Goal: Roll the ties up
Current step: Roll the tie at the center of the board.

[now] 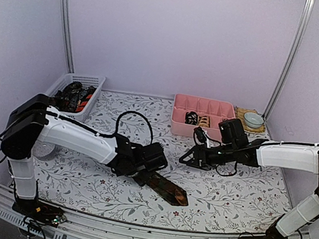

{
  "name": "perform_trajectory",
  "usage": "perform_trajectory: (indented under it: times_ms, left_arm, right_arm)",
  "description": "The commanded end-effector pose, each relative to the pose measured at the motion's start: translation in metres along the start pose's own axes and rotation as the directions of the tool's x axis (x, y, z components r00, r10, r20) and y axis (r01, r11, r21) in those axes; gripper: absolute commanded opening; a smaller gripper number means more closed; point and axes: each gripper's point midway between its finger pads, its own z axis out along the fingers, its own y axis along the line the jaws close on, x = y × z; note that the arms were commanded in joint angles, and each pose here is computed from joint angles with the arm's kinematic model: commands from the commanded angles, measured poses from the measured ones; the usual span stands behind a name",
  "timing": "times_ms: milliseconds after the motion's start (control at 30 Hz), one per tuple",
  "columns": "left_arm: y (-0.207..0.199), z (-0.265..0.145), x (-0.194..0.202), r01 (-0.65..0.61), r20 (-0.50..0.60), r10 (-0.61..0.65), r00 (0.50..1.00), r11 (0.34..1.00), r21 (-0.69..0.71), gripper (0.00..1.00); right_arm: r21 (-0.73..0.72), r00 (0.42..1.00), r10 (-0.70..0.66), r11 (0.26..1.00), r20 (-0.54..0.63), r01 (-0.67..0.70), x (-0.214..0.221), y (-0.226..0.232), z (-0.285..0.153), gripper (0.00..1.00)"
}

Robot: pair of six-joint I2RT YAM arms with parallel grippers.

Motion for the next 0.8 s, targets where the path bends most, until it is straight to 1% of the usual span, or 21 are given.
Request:
perform_trajectory:
  times_ms: [0,67,333,433,500,533,667,767]
  left_arm:
    - [0.007,-0.008,-0.011,0.061,0.027,-0.063,0.998,0.997,0.049,0.72]
    - [0.008,-0.012,-0.017,0.071,0.042,-0.074,0.996,0.995,0.066,0.73]
    - [0.009,-0.033,-0.038,0.114,0.098,-0.131,0.987,0.98,0.164,0.84]
    - [0.016,-0.043,-0.041,0.158,0.108,-0.183,0.977,0.966,0.206,0.92]
    - [0.027,-0.05,-0.038,0.21,0.108,-0.242,0.964,0.947,0.244,0.99]
    - [0.034,-0.054,-0.037,0.238,0.112,-0.275,0.955,0.935,0.265,1.0]
    - [0.066,-0.062,-0.026,0.345,0.11,-0.405,0.908,0.87,0.353,1.0]
    - [0.083,-0.061,-0.016,0.396,0.1,-0.47,0.877,0.824,0.404,1.0]
  right_arm:
    - [-0.004,0.999,0.035,0.999,-0.024,-0.035,0.004,-0.011,0.011,0.54]
    - [-0.006,0.999,0.043,0.999,-0.028,-0.044,0.004,-0.012,0.013,0.54]
    - [-0.048,0.995,0.088,0.995,-0.041,-0.09,0.003,-0.012,0.024,0.54]
    - [-0.07,0.992,0.121,0.99,-0.045,-0.124,0.002,-0.01,0.029,0.51]
    - [-0.077,0.989,0.139,0.987,-0.045,-0.143,0.003,-0.009,0.033,0.51]
    - [-0.081,0.987,0.154,0.984,-0.045,-0.157,0.003,-0.007,0.036,0.51]
    - [-0.103,0.982,0.177,0.978,-0.068,-0.183,0.006,0.005,0.055,0.52]
    - [-0.121,0.977,0.193,0.972,-0.092,-0.203,0.009,0.015,0.072,0.52]
